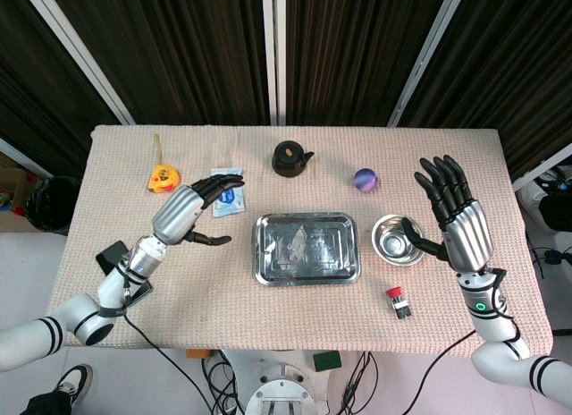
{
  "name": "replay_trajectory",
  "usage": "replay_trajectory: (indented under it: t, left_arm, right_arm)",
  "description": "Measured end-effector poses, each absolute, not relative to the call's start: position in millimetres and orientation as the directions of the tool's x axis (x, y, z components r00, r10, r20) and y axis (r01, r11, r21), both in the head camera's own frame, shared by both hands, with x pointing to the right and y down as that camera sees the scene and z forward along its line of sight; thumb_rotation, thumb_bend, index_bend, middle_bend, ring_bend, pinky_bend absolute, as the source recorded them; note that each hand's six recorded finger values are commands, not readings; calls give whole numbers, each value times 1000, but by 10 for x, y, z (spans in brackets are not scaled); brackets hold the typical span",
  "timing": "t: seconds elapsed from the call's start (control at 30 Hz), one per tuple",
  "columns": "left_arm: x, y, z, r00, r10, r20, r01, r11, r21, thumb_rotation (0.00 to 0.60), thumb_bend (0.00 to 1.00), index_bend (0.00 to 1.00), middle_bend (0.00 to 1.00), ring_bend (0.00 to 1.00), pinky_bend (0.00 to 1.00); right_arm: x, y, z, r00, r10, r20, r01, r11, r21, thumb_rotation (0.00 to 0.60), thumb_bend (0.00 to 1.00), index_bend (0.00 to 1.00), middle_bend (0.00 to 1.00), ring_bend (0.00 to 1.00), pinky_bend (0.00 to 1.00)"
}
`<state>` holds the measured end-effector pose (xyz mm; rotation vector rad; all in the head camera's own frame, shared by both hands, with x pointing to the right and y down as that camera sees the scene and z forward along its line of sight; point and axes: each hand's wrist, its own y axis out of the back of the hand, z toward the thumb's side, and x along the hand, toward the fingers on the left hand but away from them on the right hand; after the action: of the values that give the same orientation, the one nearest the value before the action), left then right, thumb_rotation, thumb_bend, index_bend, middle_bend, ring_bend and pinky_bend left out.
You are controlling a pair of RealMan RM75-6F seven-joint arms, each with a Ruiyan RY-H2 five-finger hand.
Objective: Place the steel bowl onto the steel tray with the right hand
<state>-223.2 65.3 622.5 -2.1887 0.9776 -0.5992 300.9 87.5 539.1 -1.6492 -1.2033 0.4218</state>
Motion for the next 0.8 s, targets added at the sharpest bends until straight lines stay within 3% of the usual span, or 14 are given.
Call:
replay_trajectory:
  t: [0.5,0.8]
  left_arm:
    - [-2242,674,6192,610,-781,131,-470,-490,-734,600,41,163,149,166,304]
    - [-2295,669,6222,601,-787,142,-463,-487,-740,600,41,163,149,166,291]
  right_arm:
    - [3077,877,5432,439,866,241,493,-8,-870,600,390,0,0,0,0]
    - [3164,948,5580,455,882,126,382,-65,-922,600,386,4,32,0,0]
